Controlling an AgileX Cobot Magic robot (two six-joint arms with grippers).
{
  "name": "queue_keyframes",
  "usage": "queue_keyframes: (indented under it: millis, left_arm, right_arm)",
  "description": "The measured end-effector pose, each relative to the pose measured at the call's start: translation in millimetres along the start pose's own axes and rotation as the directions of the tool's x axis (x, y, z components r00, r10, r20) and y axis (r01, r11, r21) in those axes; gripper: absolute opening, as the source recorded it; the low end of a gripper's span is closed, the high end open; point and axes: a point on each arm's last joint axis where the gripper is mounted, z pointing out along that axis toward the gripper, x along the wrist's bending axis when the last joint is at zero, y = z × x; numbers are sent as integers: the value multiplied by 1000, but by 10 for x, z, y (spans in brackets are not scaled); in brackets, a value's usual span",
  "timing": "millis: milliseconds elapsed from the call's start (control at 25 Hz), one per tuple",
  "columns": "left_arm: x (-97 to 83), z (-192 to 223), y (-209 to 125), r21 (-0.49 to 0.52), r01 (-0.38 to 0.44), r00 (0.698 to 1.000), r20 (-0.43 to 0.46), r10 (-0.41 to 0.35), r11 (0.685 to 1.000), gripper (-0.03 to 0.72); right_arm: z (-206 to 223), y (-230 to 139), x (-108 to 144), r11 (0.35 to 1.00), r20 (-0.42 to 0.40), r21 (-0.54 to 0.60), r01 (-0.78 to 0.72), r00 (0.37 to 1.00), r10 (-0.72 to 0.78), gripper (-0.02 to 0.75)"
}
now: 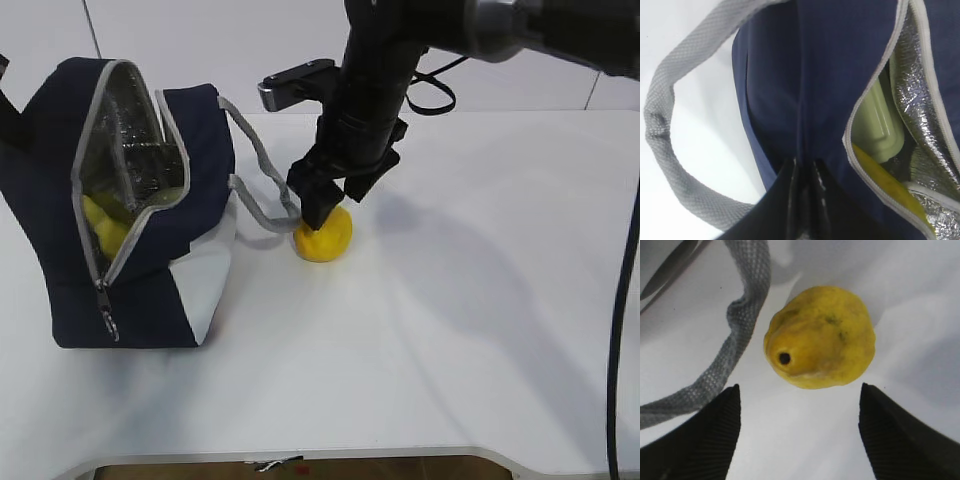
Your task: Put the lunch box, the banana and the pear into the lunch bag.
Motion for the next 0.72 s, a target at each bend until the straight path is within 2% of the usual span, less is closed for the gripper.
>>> queue_keyframes:
  millis: [200,480,720]
  left_arm:
    - [0,0,0,0,0,1000,-1,0,1000,15]
    - [9,0,-2,3,-6,1000,-9,6,1000,15]
    - [11,0,-1,2,-7,1000,-12,7,1000,15]
  right_arm:
    - [156,20,-19,1000,0,-2,15,1000,-15,586]
    - [140,90,-35,997,18,-68,30,999,-29,586]
    - [237,107,-45,996,17,-76,39,999,-38,586]
